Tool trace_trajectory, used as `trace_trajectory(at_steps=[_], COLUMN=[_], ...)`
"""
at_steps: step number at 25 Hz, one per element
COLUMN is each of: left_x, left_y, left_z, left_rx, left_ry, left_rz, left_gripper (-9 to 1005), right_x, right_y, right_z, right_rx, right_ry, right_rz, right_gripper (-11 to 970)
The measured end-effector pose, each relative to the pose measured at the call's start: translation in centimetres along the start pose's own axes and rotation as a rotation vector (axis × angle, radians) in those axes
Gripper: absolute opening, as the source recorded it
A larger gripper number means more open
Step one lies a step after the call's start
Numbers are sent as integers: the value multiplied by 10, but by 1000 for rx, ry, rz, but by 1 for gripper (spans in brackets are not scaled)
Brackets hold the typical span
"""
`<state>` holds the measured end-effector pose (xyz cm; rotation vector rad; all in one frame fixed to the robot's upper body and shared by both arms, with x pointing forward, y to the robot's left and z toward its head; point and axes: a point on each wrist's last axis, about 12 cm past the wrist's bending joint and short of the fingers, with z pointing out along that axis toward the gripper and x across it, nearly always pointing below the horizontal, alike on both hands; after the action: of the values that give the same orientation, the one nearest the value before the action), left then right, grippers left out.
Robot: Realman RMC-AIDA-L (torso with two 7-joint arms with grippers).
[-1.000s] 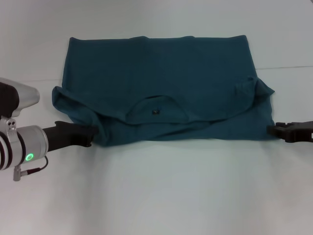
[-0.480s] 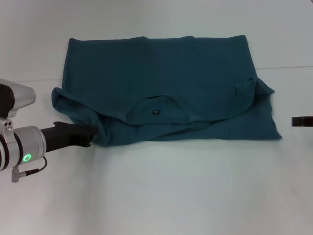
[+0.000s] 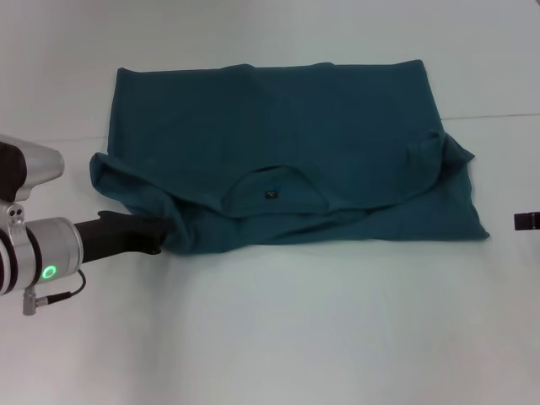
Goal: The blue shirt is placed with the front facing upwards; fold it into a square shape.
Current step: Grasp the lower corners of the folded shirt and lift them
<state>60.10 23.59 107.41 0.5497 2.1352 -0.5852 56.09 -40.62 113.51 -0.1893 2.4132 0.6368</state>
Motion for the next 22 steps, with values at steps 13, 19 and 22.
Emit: trace_trajectory(at_steps=[13,19,22], left_x=[-2,-1,-3], left_y=[1,2,2], left_z=[-11,-12,-12], left_rx=[9,7,7], left_ry=[-25,-25,-27], left_rz=[3,1,4], left_gripper=[12,13,13], right_x=[6,-5,-20], right_y=[8,10,11], right_z=[20,21,20], right_rx=[14,21,44], right_ry=[-5,-10,9], right_rz=[-39,-18,-8], right_gripper=[772,771,771])
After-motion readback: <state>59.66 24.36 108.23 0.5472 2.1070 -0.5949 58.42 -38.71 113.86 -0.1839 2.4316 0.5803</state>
